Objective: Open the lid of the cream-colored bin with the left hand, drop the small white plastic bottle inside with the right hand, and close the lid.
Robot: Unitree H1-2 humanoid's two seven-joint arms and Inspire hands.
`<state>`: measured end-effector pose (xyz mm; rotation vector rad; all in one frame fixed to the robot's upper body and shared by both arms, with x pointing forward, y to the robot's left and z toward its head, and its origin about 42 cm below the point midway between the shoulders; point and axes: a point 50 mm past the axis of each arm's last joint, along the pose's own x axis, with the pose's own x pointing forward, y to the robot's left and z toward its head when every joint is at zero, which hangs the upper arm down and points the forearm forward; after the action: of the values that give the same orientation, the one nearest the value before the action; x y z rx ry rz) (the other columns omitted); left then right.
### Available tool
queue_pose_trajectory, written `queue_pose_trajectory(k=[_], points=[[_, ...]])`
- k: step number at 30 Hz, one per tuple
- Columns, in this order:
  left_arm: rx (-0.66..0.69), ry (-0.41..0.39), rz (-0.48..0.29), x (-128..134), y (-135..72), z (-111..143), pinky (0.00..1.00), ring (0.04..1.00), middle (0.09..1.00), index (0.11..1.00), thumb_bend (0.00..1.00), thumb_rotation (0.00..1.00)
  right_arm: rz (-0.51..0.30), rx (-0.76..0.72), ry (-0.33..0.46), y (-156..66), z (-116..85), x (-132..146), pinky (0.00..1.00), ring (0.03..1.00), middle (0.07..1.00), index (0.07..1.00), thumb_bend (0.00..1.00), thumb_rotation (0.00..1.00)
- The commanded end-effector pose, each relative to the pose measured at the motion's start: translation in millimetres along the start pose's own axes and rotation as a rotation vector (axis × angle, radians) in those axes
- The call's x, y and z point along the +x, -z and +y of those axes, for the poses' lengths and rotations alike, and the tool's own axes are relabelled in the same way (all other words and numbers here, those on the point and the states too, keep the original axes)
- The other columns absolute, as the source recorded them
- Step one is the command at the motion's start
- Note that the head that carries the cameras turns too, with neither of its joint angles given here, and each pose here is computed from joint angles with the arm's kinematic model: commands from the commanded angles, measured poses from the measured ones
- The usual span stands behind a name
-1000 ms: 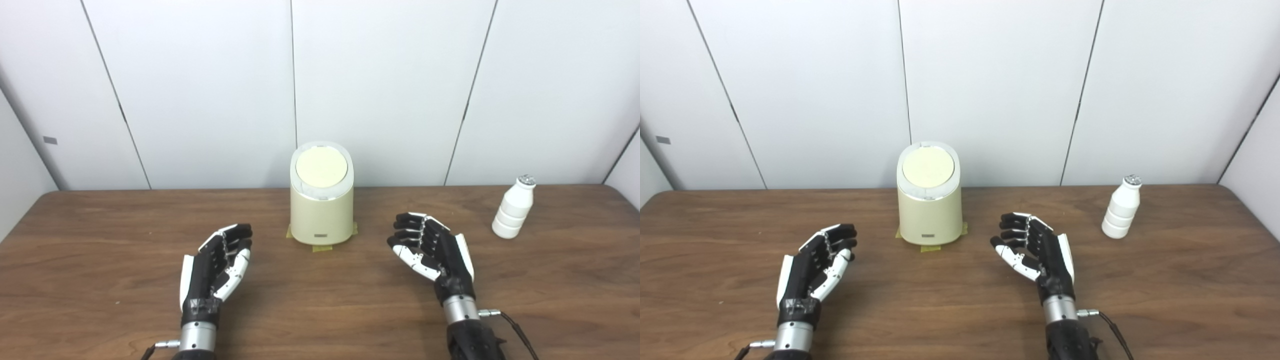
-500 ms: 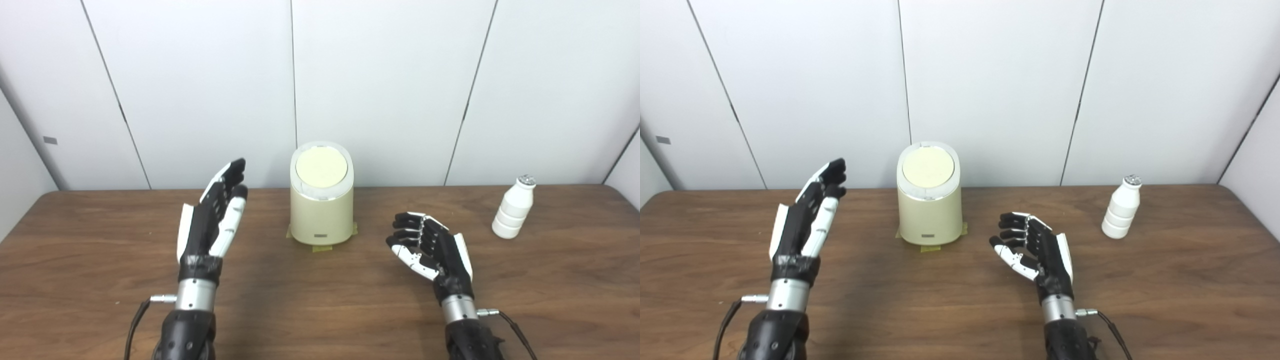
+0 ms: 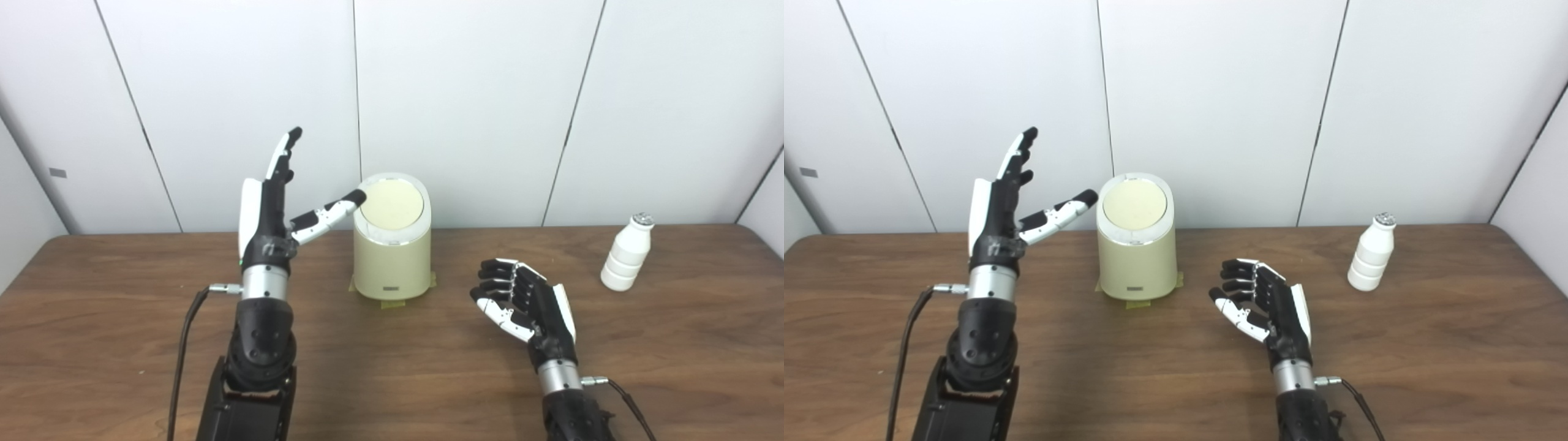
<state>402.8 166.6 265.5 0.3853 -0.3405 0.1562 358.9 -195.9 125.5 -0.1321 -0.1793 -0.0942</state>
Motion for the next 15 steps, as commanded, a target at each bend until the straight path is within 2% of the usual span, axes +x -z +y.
queue_pose_trajectory(k=[1,6,10,15], points=[[0.034,-0.044,-0.066,22.1,-26.6,-0.9,0.88,0.996,1.0,1.0,0.91,0.28,-0.049,0.008,0.0,-7.8,4.5,6.9,0.52,0.595,0.622,0.607,0.28,0.16],[0.092,-0.043,-0.065,38.6,-29.0,-10.6,0.89,1.0,1.0,1.0,0.91,0.26,-0.056,0.013,-0.002,-6.9,5.3,6.6,0.52,0.595,0.623,0.608,0.28,0.16],[0.109,-0.037,-0.061,48.1,-31.6,-18.1,0.85,0.997,1.0,1.0,0.91,0.24,-0.054,0.014,0.003,-7.4,6.1,6.3,0.52,0.593,0.621,0.607,0.28,0.15],[0.154,0.0,-0.069,56.3,-34.5,-30.4,0.86,1.0,1.0,1.0,0.9,0.24,-0.046,0.02,0.006,-6.6,5.7,6.6,0.52,0.599,0.625,0.611,0.29,0.16]])
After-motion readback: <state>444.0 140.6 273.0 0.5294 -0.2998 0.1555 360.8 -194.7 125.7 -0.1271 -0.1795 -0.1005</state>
